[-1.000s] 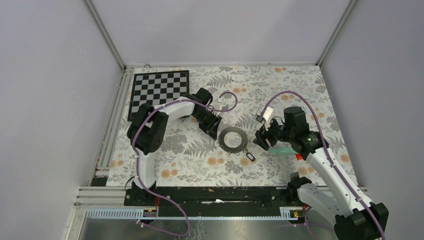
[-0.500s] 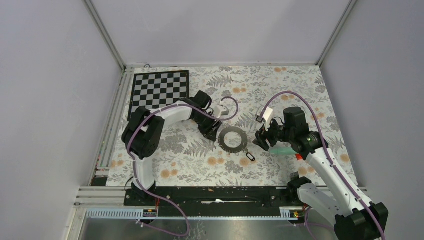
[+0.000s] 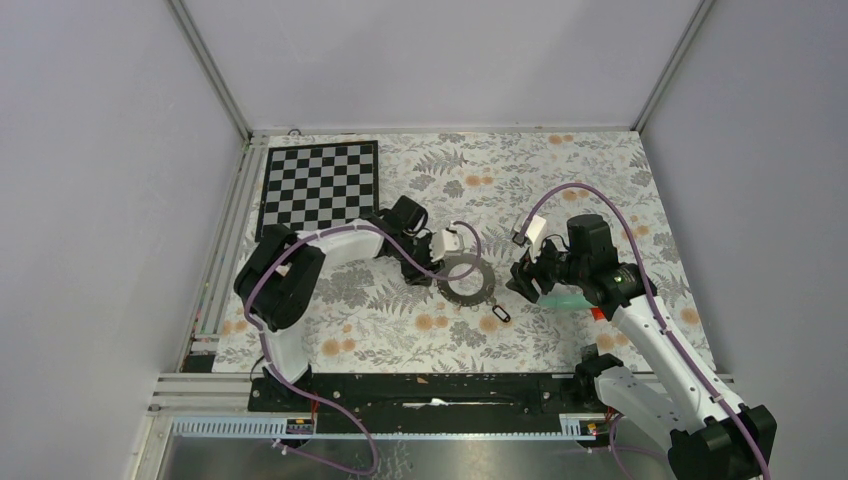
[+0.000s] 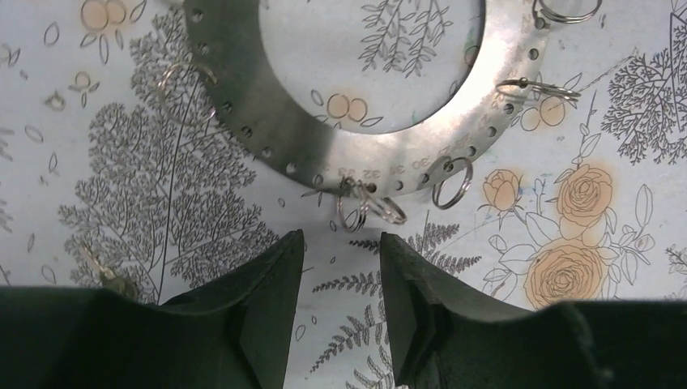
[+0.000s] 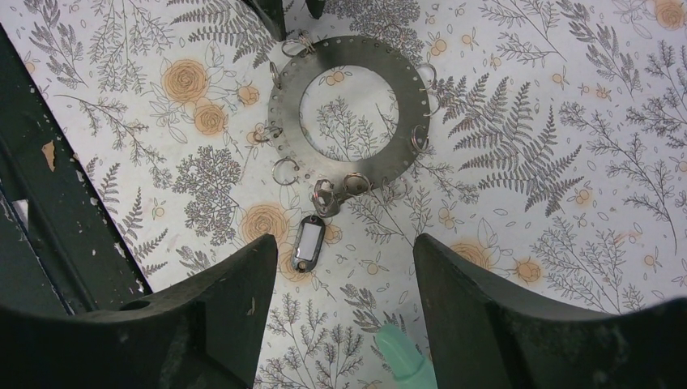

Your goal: Put the keys on the keyring

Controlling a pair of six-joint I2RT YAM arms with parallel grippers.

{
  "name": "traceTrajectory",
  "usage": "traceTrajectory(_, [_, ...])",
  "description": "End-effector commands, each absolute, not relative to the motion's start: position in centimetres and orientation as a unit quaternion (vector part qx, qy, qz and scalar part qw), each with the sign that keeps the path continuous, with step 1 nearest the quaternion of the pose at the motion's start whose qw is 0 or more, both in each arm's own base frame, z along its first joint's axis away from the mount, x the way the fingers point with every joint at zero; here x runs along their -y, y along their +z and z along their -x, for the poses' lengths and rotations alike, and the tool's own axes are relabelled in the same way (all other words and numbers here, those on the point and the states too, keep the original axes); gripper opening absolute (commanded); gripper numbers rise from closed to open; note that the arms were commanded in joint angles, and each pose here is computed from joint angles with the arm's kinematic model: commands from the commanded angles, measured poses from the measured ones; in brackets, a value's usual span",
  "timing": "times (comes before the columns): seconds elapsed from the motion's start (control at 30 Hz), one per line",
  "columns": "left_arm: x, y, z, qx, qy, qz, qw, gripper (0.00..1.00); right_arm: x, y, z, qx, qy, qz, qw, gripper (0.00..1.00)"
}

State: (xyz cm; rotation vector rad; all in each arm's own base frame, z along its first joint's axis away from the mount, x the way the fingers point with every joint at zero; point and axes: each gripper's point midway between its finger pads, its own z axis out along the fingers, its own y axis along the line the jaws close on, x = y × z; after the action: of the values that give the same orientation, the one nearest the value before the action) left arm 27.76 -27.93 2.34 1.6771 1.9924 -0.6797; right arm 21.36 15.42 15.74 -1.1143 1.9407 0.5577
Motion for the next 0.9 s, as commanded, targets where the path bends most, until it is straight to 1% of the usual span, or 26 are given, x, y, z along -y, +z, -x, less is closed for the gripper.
traceTrajectory(0.0, [29.5, 4.4, -29.3, -0.668, -0.218, -0.650, 0.289, 0.44, -15.7, 16.2, -21.3, -0.757, 0.230, 0.449, 0.415, 0.70])
traceTrajectory(0.17, [30.1, 4.3, -28.8, -0.652, -0.220, -0.665, 0.291, 0.41, -15.6, 16.0, -21.2, -0.758, 0.230, 0.449, 0.413, 0.70])
traceTrajectory(0.43, [30.4, 4.1, -28.4, -0.645, -0.225, -0.671, 0.290, 0.31, -15.6, 16.0, -21.2, -0.758, 0.230, 0.450, 0.412, 0.70])
traceTrajectory(0.57, [30.3, 4.2, -28.1, -0.643, -0.230, -0.672, 0.286, 0.21, -15.6, 15.9, -21.2, -0.759, 0.231, 0.450, 0.410, 0.71])
traceTrajectory(0.63, [30.2, 4.2, -28.0, -0.646, -0.230, -0.671, 0.282, 0.11, -15.7, 15.9, -21.2, -0.759, 0.231, 0.449, 0.410, 0.71])
traceTrajectory(0.73, [30.2, 4.8, -28.3, -0.649, -0.226, -0.668, 0.285, 0.00, -15.7, 16.0, -21.2, -0.759, 0.233, 0.449, 0.410, 0.71])
traceTrajectory(0.87, [30.6, 6.9, -28.8, -0.645, -0.238, -0.659, 0.306, 0.00, -15.9, 16.9, -21.4, -0.755, 0.236, 0.446, 0.419, 0.71])
